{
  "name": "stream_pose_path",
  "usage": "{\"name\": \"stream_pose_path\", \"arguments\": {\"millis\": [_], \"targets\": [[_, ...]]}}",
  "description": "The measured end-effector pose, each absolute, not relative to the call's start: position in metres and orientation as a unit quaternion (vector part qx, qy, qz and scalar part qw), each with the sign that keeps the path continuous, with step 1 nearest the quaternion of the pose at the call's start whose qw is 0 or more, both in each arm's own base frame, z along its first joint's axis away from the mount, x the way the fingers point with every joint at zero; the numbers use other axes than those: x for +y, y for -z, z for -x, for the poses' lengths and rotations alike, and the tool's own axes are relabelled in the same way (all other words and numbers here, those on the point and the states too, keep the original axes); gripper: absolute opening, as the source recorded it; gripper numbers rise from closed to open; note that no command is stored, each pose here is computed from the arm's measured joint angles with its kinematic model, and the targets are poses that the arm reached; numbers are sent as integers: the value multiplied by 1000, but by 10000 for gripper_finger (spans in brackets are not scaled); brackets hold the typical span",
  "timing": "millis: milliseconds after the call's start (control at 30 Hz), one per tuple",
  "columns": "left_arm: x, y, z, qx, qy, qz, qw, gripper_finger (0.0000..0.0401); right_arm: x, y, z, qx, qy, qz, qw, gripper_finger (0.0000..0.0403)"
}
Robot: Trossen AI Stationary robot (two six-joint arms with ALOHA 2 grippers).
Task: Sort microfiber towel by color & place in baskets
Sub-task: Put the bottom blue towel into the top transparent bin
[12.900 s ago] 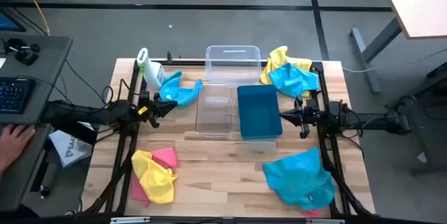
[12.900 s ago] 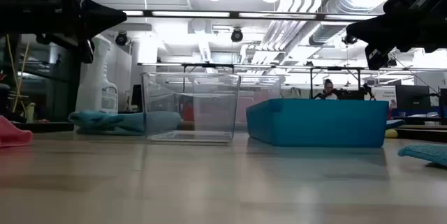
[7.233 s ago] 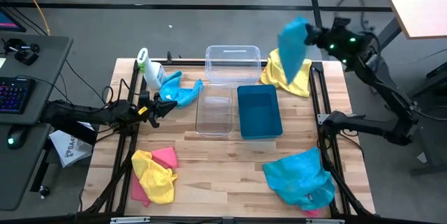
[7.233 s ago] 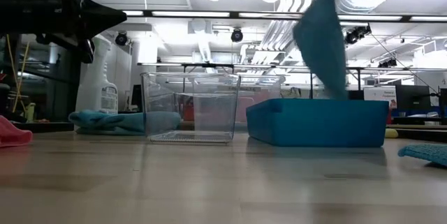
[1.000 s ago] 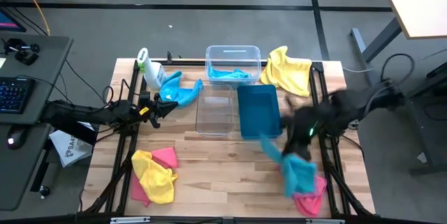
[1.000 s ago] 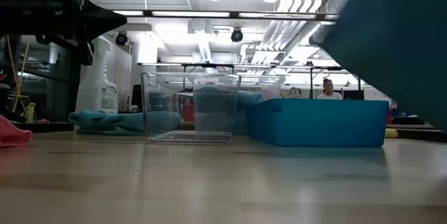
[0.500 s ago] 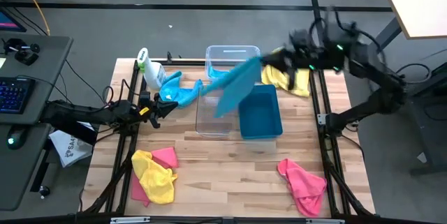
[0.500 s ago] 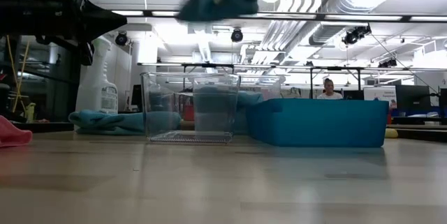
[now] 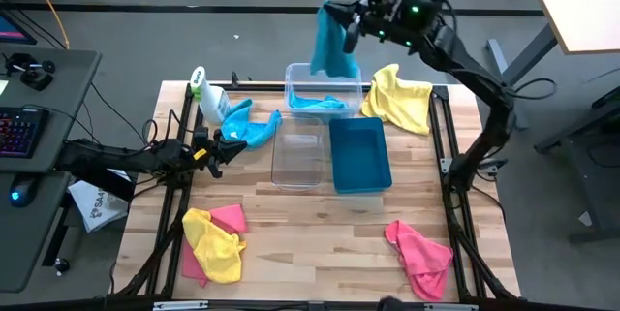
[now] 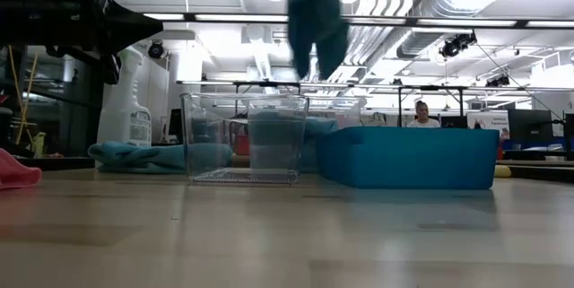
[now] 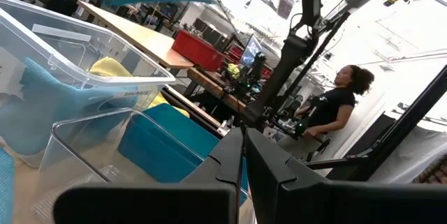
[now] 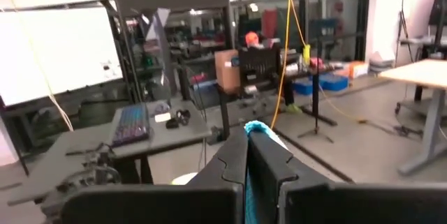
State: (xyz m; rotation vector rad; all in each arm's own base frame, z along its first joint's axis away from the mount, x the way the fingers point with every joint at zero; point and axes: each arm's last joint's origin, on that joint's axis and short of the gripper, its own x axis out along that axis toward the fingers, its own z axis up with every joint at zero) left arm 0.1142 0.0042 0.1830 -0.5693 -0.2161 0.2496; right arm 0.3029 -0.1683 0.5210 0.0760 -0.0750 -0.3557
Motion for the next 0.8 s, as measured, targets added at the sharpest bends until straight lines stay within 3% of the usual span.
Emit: {"name": "stream_pose_path", "arguments": {"millis": [800], "targets": [[4,-183,-114,-106,-123,279,946,7,-212,-471,-307,116,309,-85,940,0]]}}
